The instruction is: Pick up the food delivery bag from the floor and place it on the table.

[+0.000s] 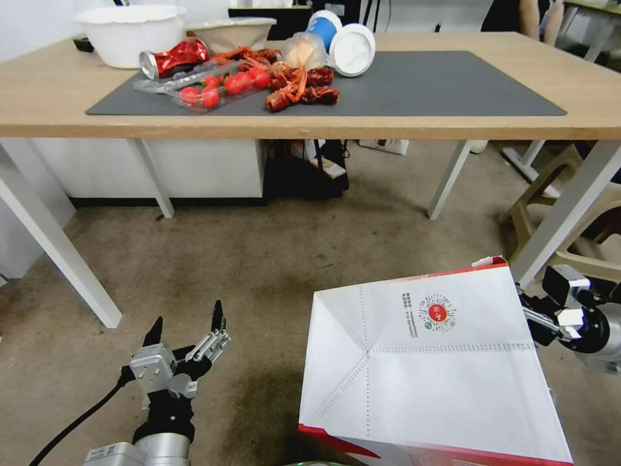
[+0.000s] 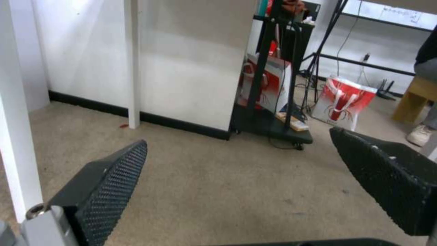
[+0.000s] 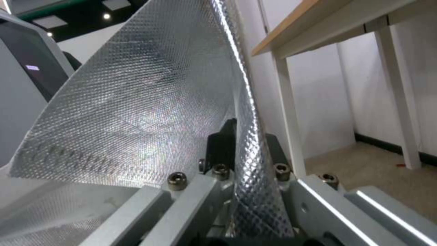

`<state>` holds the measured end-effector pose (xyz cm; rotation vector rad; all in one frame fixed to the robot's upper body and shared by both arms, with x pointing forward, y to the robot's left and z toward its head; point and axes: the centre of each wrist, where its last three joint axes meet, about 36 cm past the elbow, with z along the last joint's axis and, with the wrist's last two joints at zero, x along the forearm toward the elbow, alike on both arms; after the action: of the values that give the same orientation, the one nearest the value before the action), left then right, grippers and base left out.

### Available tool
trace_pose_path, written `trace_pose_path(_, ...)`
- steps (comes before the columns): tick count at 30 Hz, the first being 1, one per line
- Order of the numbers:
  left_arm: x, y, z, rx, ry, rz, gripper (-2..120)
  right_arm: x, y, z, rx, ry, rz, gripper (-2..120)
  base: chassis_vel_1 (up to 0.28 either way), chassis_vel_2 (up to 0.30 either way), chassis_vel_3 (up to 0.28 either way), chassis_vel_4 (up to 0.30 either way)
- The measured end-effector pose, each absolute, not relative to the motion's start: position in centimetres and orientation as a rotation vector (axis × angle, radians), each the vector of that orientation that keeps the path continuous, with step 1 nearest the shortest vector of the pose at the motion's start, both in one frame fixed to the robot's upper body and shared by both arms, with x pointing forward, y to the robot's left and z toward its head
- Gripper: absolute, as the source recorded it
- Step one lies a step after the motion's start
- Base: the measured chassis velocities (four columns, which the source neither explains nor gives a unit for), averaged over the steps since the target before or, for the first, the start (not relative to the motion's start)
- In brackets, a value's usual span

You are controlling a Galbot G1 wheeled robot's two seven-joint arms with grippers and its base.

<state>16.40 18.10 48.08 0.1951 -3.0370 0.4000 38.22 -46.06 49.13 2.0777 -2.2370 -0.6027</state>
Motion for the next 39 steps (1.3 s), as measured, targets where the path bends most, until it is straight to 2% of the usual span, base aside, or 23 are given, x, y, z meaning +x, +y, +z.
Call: trace_pose_path(39,15.94,17.79,48.14,0.193,-3.046,0.364,100,37.65,-46.03,49.65,2.082,-2.256,-0.577,0,0.000,0.000,0.000,0.000)
